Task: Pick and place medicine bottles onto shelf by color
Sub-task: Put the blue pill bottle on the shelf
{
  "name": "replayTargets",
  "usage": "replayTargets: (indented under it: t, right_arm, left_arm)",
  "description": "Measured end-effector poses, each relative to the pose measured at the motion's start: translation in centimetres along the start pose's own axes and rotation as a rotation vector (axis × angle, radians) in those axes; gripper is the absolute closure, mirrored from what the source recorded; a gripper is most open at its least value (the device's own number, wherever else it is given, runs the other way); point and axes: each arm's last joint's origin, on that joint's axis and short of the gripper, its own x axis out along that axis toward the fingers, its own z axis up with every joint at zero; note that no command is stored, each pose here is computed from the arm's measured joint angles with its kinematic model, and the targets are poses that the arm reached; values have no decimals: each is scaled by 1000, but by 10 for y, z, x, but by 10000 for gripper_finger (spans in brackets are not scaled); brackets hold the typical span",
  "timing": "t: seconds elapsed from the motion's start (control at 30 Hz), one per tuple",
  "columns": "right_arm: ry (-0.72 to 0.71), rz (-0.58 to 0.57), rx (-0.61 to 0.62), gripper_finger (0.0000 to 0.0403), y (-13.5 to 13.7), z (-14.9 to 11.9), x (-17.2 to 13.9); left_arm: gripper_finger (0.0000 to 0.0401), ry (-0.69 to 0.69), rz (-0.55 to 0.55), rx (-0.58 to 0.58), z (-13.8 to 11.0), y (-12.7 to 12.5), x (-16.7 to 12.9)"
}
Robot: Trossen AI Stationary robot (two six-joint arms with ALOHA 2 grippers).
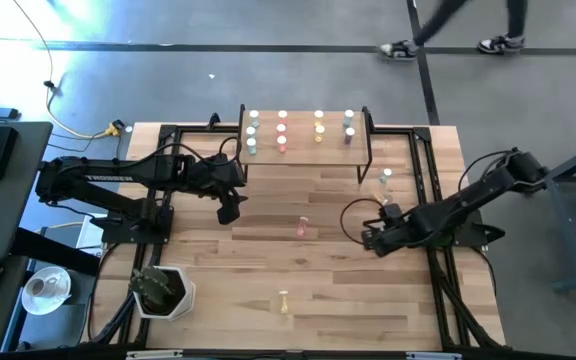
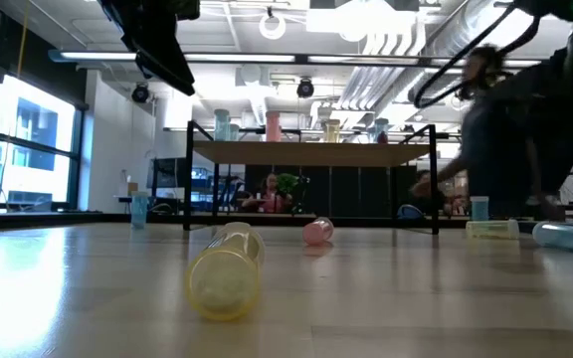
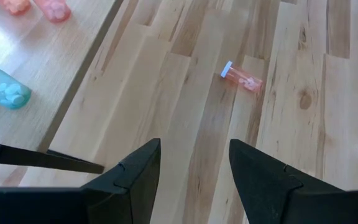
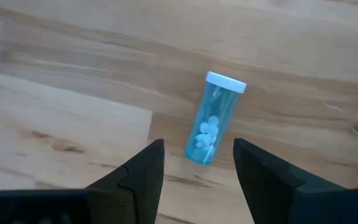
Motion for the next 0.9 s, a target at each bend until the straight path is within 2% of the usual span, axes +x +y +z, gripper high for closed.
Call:
replayTargets:
  t: [0.37, 0.63, 0.73, 0.9]
  right_arm:
    - [6, -136, 61, 219, 9, -9, 30]
    - [-4, -183, 28, 222, 14, -14, 50]
    - [-7, -177, 27, 240, 16, -14, 52]
    - [-11, -161, 15, 292, 17, -14, 51]
  left_arm:
    - [221, 0, 0, 3, 0, 0, 0]
    - [221, -1, 0, 34, 0, 0, 0]
    - [221, -3, 0, 33, 0, 0, 0]
    - [221, -17, -2, 31, 2, 0, 0]
